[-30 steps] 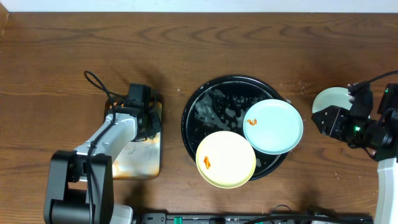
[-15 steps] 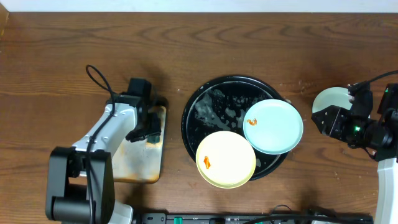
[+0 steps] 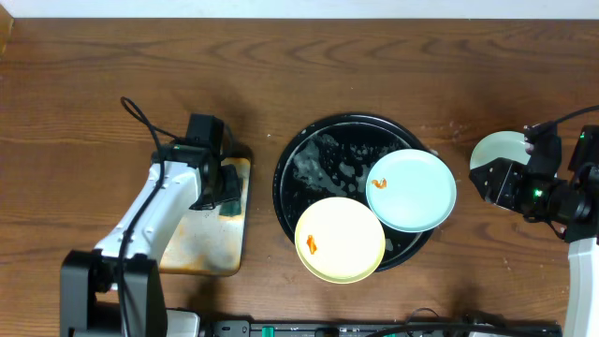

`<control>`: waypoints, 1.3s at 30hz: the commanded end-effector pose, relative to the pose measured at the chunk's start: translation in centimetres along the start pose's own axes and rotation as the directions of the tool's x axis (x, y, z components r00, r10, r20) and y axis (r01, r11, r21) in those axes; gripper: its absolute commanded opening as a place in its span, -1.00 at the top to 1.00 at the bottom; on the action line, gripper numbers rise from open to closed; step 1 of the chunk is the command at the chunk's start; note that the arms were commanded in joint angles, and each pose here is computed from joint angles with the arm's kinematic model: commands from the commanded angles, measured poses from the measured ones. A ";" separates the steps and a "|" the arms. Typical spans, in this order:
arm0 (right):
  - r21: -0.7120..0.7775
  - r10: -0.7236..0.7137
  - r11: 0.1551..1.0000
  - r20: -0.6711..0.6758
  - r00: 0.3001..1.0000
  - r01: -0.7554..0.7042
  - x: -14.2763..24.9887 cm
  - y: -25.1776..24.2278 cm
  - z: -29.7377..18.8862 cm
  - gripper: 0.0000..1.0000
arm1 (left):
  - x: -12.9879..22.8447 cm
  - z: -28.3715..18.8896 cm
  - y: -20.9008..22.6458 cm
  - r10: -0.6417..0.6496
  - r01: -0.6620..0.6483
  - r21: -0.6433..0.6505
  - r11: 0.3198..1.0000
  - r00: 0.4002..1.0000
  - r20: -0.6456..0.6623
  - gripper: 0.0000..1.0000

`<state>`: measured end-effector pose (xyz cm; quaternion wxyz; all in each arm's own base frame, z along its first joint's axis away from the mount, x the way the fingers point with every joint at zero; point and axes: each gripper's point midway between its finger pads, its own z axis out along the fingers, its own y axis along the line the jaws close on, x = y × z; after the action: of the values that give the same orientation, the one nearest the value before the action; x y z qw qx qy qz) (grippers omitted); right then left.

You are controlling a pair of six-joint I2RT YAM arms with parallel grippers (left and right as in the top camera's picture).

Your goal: Clean dirty plates on tray and stack at the side

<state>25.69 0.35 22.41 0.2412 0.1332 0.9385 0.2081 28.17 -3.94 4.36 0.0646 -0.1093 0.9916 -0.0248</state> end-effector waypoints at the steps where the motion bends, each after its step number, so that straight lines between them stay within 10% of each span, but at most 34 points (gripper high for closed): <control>1: -0.021 -0.020 1.000 -0.004 1.000 0.020 0.1 0.4 0.2 0.10 | -0.6 -0.9 -0.3 0.069 -0.069 0.007 0.998 0.997 0.026 0.18; 15: -0.021 -0.020 1.000 -0.003 1.000 0.020 0.1 0.4 0.2 0.10 | 1.4 3.8 0.5 0.090 -0.091 -0.012 0.996 0.995 -0.047 0.20; 22: -0.021 -0.020 1.000 -0.004 1.000 0.020 0.1 0.4 0.2 0.10 | 1.6 4.8 0.6 0.089 -0.090 -0.020 0.996 0.994 -0.070 0.84; 39: -0.021 -0.021 1.000 -0.002 1.000 0.021 0.1 0.4 0.2 0.10 | -0.6 0.7 2.4 0.088 -0.093 -0.156 0.983 0.995 -0.035 0.83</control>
<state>25.79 0.32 22.46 0.2435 0.1325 0.9381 0.2077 27.75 -2.83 2.69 0.0253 -0.0692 0.9971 0.0214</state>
